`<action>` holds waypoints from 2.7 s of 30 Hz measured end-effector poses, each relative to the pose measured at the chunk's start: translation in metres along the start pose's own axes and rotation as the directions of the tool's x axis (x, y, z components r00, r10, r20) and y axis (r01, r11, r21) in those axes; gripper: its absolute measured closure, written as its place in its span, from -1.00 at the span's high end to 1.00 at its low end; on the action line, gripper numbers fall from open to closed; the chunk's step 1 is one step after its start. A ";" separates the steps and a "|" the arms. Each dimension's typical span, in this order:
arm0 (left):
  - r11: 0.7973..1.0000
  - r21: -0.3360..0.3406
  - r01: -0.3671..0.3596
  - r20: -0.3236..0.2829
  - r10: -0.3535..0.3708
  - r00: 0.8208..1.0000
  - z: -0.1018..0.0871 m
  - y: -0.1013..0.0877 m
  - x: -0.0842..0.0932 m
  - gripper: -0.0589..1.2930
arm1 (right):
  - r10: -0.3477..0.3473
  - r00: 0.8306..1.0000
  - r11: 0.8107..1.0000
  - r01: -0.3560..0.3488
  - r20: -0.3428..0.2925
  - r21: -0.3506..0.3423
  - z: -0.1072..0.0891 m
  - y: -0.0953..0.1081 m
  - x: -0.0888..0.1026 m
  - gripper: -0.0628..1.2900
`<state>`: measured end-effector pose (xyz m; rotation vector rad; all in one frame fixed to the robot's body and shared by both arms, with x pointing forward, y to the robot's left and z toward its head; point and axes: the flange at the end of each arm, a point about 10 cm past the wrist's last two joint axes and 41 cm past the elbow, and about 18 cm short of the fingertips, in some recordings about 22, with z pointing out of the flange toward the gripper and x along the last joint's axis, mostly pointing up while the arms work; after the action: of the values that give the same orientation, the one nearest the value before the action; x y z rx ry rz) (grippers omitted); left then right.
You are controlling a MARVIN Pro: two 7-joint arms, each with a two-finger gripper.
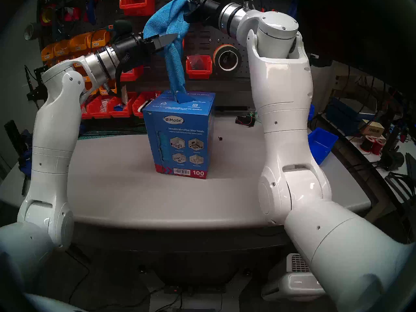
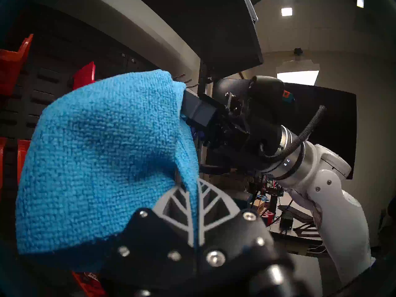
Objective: Take out a shop towel
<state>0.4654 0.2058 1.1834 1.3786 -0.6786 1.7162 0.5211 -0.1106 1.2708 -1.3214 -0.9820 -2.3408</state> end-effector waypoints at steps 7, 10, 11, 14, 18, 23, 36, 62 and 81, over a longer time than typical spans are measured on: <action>1.000 0.000 -0.001 0.002 0.001 1.000 0.000 0.000 0.000 -0.94 | -0.018 1.000 1.000 0.018 0.003 -0.009 0.001 0.005 0.004 -0.96; 1.000 -0.001 -0.001 0.003 0.001 1.000 0.000 0.000 0.000 -0.94 | -0.025 1.000 1.000 0.025 0.003 -0.014 0.002 0.008 0.006 -0.96; 1.000 -0.001 -0.001 0.004 0.001 1.000 0.000 0.000 0.000 -0.94 | -0.027 1.000 1.000 0.027 0.002 -0.015 0.002 0.009 0.006 -0.96; 1.000 -0.002 -0.001 0.005 0.001 1.000 0.000 0.000 0.000 -0.94 | -0.031 1.000 0.999 0.031 0.002 -0.015 0.004 0.011 0.007 -0.96; 1.000 -0.007 0.002 0.013 -0.002 1.000 -0.001 0.001 -0.001 -0.94 | -0.031 0.999 0.999 0.031 -0.005 -0.019 0.007 0.014 0.008 -0.96; 1.000 -0.021 0.019 0.038 -0.018 0.999 -0.002 0.001 -0.008 -0.94 | -0.032 0.999 0.999 0.032 -0.019 -0.042 0.011 0.026 0.009 -0.96; 0.999 -0.034 0.022 0.045 -0.021 0.999 -0.005 0.001 -0.011 -0.94 | -0.045 0.998 0.998 0.042 -0.047 -0.057 0.017 0.039 0.012 -0.96; 0.999 -0.046 0.029 0.045 -0.027 0.999 -0.004 0.002 -0.014 -0.94 | -0.142 0.988 0.984 0.134 -0.065 -0.114 0.026 0.074 0.044 -0.96; 0.998 -0.050 0.031 0.043 -0.029 0.999 -0.004 0.003 -0.015 -0.94 | -0.150 0.979 0.985 0.135 -0.138 -0.110 0.018 0.077 0.059 -0.96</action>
<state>0.4621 0.2034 1.1685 1.3869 -0.7164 1.6396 0.5417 -0.1492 1.3590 -1.1282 -0.9541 -2.5840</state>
